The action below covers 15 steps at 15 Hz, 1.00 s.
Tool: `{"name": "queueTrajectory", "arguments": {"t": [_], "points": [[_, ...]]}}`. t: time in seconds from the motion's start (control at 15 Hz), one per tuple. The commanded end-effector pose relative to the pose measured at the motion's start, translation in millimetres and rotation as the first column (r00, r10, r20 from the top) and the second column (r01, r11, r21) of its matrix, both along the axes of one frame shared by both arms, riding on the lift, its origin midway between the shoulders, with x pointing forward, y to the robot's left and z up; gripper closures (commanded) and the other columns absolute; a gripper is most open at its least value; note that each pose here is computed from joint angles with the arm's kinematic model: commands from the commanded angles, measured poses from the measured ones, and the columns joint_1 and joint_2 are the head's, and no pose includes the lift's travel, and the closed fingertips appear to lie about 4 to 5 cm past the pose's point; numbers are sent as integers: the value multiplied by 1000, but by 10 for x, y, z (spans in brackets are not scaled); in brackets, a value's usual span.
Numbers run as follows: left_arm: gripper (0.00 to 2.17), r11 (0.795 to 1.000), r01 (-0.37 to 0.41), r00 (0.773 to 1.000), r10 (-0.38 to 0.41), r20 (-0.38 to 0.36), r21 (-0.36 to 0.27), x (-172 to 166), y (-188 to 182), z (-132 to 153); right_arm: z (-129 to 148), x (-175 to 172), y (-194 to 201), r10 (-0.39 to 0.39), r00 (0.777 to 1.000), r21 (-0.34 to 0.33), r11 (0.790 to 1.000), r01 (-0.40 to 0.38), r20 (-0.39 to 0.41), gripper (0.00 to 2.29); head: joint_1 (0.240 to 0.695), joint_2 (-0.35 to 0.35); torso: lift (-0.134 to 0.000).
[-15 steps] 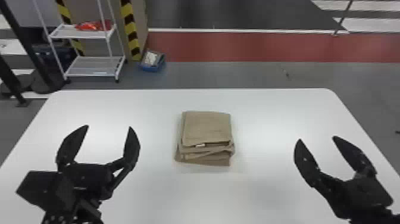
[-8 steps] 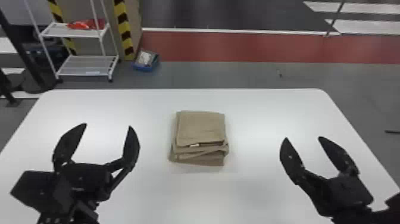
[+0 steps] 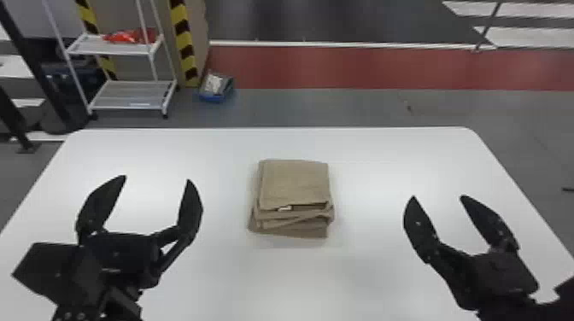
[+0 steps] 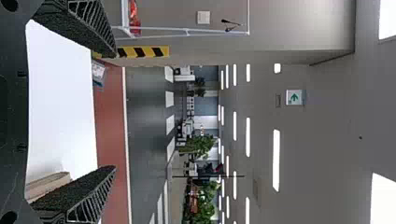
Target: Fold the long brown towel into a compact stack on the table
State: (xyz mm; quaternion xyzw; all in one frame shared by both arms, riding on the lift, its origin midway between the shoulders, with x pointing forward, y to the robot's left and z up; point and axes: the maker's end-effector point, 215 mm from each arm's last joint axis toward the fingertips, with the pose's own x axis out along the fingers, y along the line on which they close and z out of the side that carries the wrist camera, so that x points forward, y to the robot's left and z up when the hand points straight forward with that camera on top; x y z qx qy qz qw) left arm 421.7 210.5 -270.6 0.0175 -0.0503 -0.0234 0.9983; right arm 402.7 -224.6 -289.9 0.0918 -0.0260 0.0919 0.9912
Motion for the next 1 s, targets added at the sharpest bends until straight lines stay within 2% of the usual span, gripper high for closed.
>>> {"name": "queueTrajectory", "arguments": {"t": [0.0,0.93], "points": [[26,1000,-1,1000,1,-1,-1,-4,8,-4,-5,2,5,1,1000,0,1000,-1,-1,80,695,-20,-121],[26,1000,-3,1000,3,-2,5,3,31,-6,2,16,42,7,1000,1,1000,-7,-2,83,695,-11,-120]]}}
